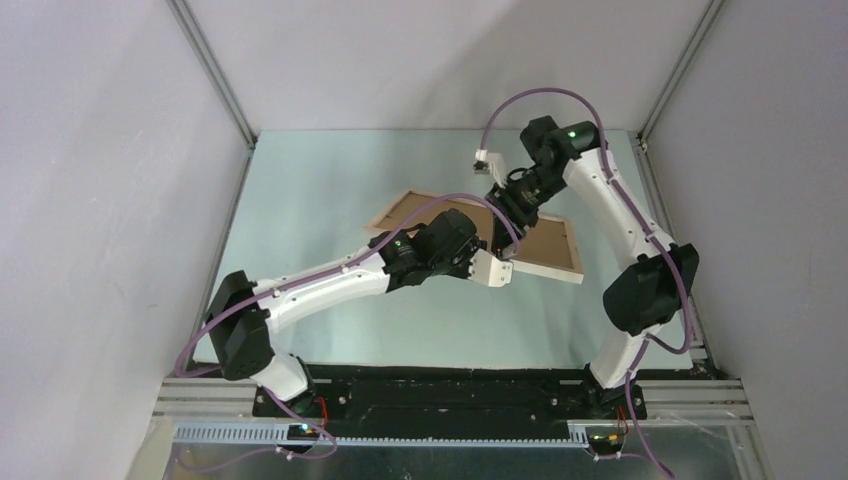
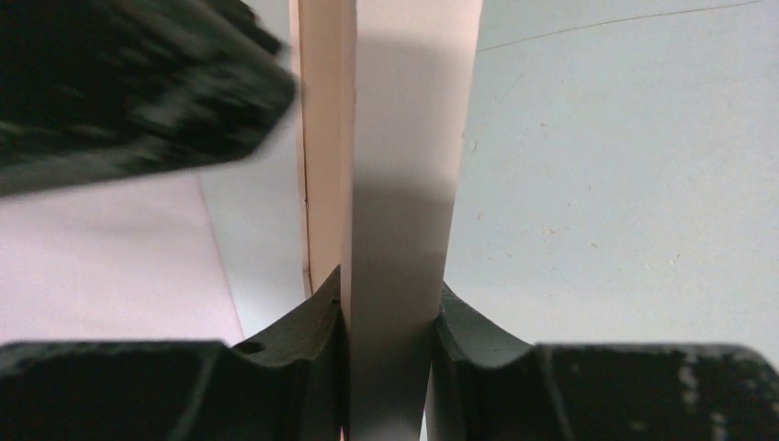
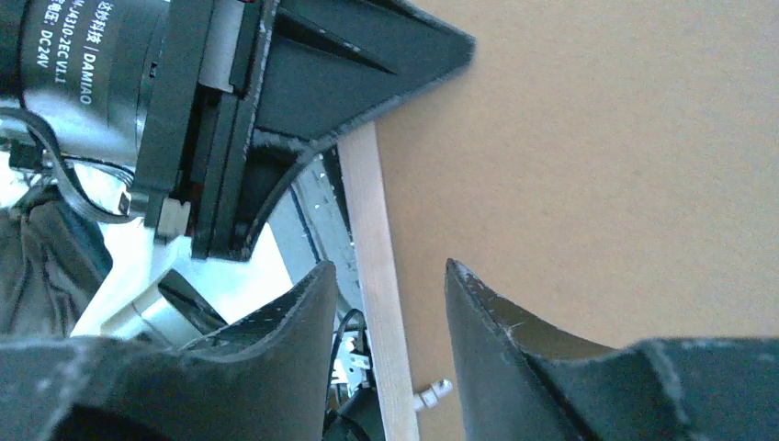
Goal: Put the photo into the frame
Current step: Turn over the photo frame at the center of the board.
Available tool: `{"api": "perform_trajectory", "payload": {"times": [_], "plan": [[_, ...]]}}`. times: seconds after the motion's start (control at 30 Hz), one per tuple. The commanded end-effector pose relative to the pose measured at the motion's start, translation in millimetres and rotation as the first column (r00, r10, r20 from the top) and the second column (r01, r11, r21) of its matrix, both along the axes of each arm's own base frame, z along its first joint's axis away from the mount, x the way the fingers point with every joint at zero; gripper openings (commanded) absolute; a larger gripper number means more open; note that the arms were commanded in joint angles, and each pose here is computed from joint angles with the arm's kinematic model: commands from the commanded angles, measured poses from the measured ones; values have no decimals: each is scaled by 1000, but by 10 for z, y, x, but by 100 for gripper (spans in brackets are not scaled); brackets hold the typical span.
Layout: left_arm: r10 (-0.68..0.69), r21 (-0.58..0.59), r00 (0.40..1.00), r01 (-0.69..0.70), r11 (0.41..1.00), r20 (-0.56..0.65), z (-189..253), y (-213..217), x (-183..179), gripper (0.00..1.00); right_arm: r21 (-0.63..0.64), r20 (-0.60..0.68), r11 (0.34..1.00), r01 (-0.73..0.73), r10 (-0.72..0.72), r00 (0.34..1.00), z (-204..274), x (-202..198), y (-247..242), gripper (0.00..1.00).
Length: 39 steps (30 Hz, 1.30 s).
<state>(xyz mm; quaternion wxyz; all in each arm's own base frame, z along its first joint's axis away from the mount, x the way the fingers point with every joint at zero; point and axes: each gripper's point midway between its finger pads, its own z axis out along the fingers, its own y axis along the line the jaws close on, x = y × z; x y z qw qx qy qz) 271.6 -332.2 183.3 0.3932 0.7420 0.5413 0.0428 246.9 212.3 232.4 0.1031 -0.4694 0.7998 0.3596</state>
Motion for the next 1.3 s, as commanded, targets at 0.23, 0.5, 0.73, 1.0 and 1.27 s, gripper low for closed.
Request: {"api": "perform_trajectory", "payload": {"times": [0.23,0.5,0.73,1.0,1.27], "plan": [[70,-200,997,-75,977,-33,746,52,-131,0,170,225,935,312,-345,911,794,520,-404,64],[123,-311,991,-132,941,-49,1249,167,-187,0,244,290,846,474,-530,797,950,745,-820,66],[171,-376,970,-225,899,-170,1530,229,-156,0,254,262,813,525,-580,771,772,730,-977,66],[216,-403,922,-339,850,-320,1684,348,28,0,289,198,749,596,-656,729,686,809,-1154,66],[286,-451,848,-489,747,-446,1803,434,355,0,330,148,688,646,-714,685,601,868,-1359,67]]}}
